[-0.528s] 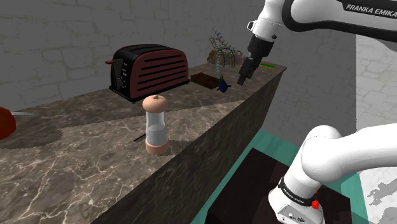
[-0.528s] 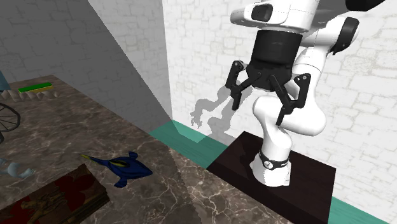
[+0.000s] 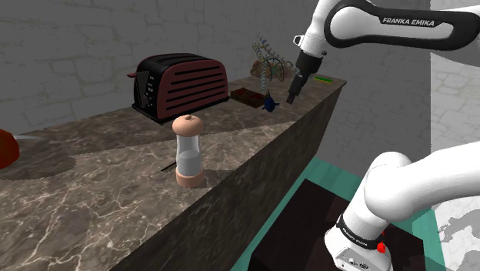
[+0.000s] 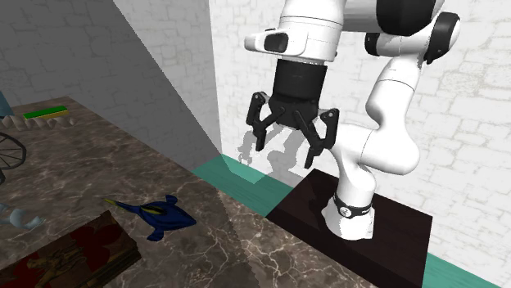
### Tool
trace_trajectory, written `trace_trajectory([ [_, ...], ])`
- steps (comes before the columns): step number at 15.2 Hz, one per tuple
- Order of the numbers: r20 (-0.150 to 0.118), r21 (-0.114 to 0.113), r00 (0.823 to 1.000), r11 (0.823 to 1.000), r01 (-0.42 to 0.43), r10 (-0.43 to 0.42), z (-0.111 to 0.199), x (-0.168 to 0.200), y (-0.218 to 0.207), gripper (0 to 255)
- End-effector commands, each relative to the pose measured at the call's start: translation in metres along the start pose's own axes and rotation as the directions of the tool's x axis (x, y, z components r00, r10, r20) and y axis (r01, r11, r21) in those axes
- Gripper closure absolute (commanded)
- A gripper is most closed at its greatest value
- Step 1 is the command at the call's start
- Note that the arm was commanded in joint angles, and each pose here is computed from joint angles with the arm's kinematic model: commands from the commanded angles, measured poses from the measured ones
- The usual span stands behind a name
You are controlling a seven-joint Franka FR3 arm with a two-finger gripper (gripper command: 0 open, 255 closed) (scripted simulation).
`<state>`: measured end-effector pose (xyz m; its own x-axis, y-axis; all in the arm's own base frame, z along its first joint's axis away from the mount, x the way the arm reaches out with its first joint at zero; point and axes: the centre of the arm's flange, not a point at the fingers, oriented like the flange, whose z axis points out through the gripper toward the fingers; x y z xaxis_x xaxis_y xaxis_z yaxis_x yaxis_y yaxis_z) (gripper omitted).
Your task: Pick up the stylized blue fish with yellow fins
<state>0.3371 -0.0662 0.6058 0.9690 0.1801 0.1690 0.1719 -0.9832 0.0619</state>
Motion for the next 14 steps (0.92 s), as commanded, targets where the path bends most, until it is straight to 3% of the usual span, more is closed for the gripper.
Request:
trace_trajectory([
  [1, 0.003, -0.002, 0.999, 0.999, 0.040, -0.040, 0.014, 0.004, 0.021, 0],
  [7, 0.014, -0.007, 0.989, 0.989, 0.147, -0.147, 0.050, 0.027, 0.086, 0],
  [14, 0.026, -0.010, 0.962, 0.963, 0.271, -0.270, 0.093, 0.063, 0.160, 0],
])
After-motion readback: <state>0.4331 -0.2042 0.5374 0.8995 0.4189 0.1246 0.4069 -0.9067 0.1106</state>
